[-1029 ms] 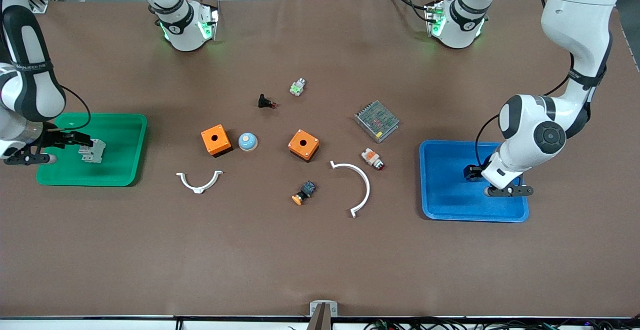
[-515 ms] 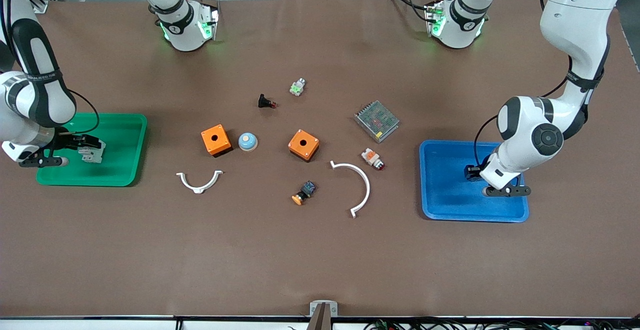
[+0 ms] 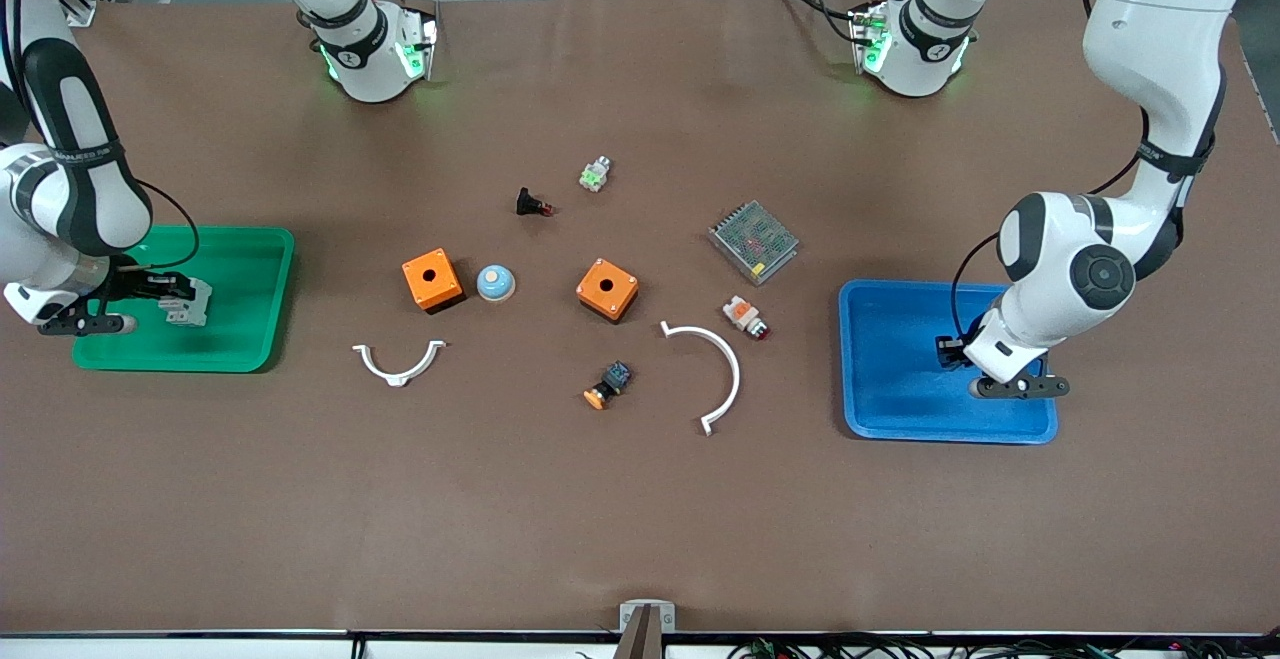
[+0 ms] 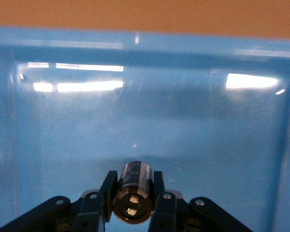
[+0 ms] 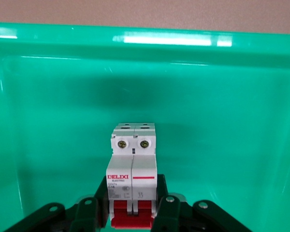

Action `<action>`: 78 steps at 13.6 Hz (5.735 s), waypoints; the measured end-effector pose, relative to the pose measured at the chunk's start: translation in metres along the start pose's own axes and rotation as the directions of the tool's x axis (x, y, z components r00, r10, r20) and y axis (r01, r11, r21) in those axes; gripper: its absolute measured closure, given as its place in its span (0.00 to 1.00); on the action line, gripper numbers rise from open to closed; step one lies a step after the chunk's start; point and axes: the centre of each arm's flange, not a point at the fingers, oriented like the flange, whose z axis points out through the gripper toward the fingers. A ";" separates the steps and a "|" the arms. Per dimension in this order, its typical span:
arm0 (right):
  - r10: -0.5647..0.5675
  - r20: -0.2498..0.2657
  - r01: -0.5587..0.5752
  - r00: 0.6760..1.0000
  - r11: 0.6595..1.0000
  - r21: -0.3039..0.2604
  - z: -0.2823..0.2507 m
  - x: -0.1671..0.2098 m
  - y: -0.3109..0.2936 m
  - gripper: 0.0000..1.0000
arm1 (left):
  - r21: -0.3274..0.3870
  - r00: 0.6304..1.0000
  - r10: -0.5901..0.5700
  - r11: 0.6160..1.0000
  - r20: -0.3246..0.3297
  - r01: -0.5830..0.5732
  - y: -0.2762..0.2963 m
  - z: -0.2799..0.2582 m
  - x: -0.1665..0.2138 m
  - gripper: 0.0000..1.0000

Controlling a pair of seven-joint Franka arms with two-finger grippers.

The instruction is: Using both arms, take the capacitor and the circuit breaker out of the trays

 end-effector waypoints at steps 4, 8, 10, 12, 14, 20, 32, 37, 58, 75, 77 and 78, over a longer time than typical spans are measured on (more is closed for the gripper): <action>-0.049 0.052 0.047 0.997 0.998 0.035 -0.069 0.016 -0.023 0.60 | -0.024 0.998 0.049 0.998 -0.049 -0.050 0.073 -0.078 0.003 0.66; -0.142 0.157 0.133 0.977 0.989 0.069 -0.178 0.033 -0.126 0.60 | -0.061 1.000 0.009 0.998 -0.018 -0.010 0.172 -0.101 -0.024 0.66; -0.073 0.183 0.068 0.980 0.997 0.033 -0.198 0.044 -0.192 0.60 | -0.069 1.000 -0.031 0.997 0.004 0.031 0.226 -0.096 -0.047 0.66; -0.017 0.188 0.017 0.982 1.000 0.002 -0.198 0.052 -0.264 0.60 | -0.071 0.998 -0.062 0.995 0.031 0.064 0.280 -0.086 -0.077 0.66; 0.015 0.167 -0.018 0.986 1.000 0.018 -0.194 0.056 -0.329 0.60 | -0.078 0.995 -0.091 0.992 0.051 0.095 0.325 -0.073 -0.105 0.66; 0.204 0.091 -0.206 0.975 0.978 0.011 -0.133 0.049 -0.505 0.60 | 0.003 0.981 -0.193 0.981 0.019 0.193 0.398 -0.001 -0.170 0.66; 0.286 0.087 -0.289 0.954 0.957 0.026 0.011 0.047 -0.582 0.60 | -0.004 0.943 -0.334 0.943 -0.015 0.334 0.414 0.007 -0.143 0.10; 0.277 0.089 -0.280 0.957 0.960 0.025 0.011 0.047 -0.582 0.55 | 0.103 0.956 -0.275 0.953 -0.099 0.284 0.338 -0.110 -0.043 0.00; 0.080 -0.007 -0.079 0.997 0.993 0.082 -0.355 -0.019 -0.222 0.00 | 0.072 0.998 0.060 0.996 0.034 -0.062 0.033 -0.392 -0.016 0.00; 0.081 -0.172 -0.078 0.982 0.997 0.023 -0.430 -0.017 -0.217 0.00 | 0.046 0.998 0.040 0.998 0.055 -0.043 0.024 -0.414 -0.048 0.00; 0.081 -0.175 -0.079 0.981 0.997 0.021 -0.430 -0.017 -0.216 0.00 | 0.042 0.998 0.040 0.998 0.052 -0.042 0.024 -0.416 -0.050 0.00; 0.082 -0.176 -0.079 0.981 0.997 0.020 -0.430 -0.016 -0.216 0.00 | 0.041 0.998 0.039 0.998 0.050 -0.041 0.023 -0.417 -0.051 0.00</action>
